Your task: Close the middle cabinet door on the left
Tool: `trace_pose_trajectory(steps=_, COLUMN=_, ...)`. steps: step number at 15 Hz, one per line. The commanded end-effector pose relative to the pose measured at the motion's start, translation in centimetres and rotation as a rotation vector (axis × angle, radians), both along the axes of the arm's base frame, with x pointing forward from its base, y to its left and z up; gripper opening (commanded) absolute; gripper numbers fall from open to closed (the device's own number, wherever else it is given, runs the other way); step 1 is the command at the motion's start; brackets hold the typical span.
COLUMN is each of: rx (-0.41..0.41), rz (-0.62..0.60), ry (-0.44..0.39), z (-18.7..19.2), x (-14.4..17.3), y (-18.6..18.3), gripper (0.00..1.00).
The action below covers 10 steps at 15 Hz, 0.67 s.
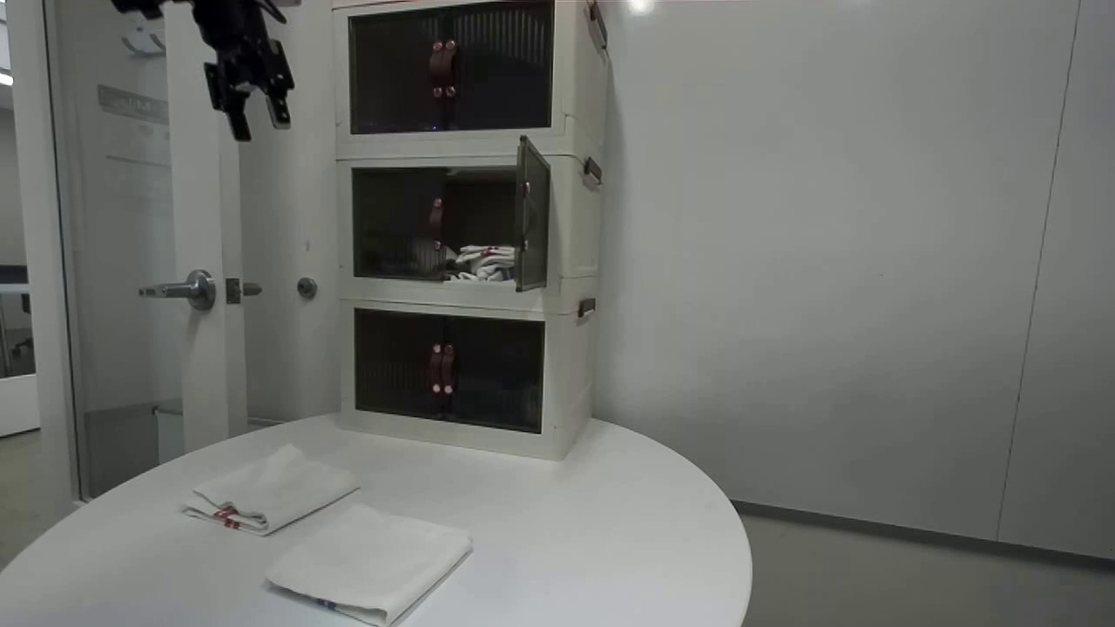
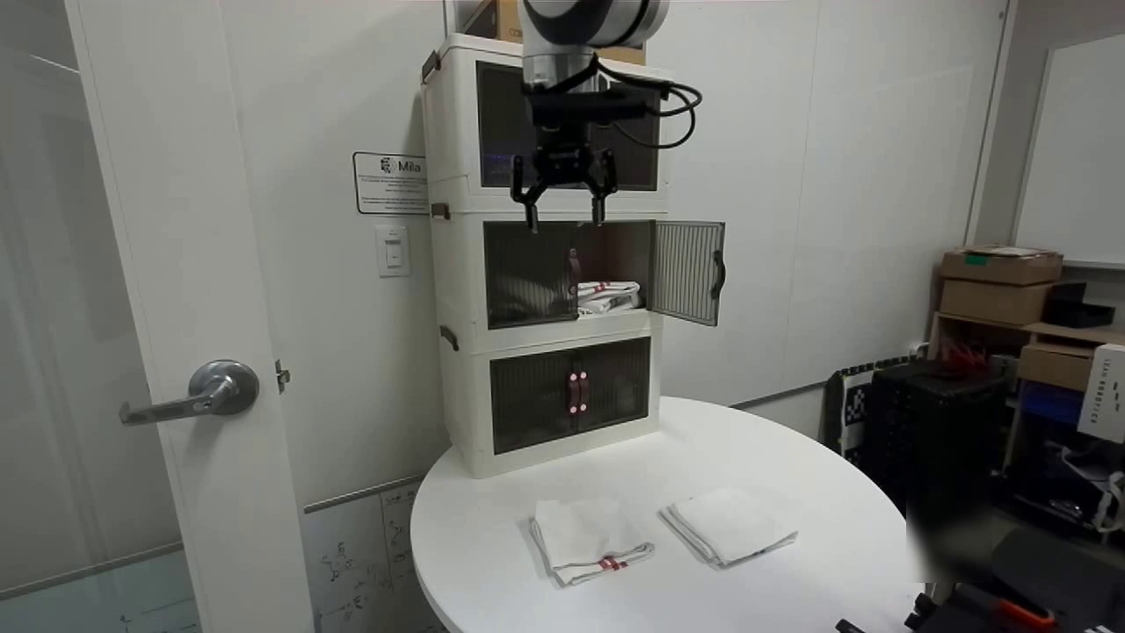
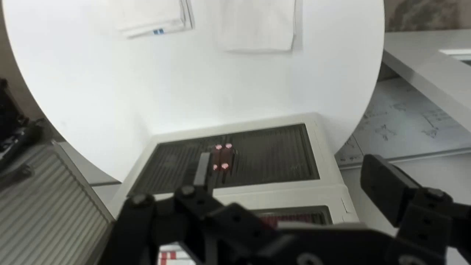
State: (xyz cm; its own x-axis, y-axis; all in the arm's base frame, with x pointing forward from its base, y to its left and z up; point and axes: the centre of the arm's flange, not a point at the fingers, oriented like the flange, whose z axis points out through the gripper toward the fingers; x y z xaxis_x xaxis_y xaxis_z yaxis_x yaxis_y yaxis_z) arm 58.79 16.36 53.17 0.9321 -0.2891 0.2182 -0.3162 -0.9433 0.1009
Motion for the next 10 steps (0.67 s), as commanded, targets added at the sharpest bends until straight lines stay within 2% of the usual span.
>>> trace_pose_trajectory(steps=1, rx=0.019, rz=-0.04, ry=0.088, z=-0.5, x=-8.6, y=-3.2, gripper=1.0)
trace_pose_trajectory(steps=4, rx=0.004, rz=-0.056, ry=0.09, z=-1.8, x=-12.6, y=-4.6, gripper=1.0)
trace_pose_trajectory(steps=8, rx=0.04, rz=0.027, ry=0.073, z=-3.4, x=-17.9, y=-5.9, gripper=1.0)
trace_pose_trajectory(steps=10, rx=0.107, rz=0.048, ry=0.061, z=-3.5, x=-20.2, y=-6.7, gripper=1.0)
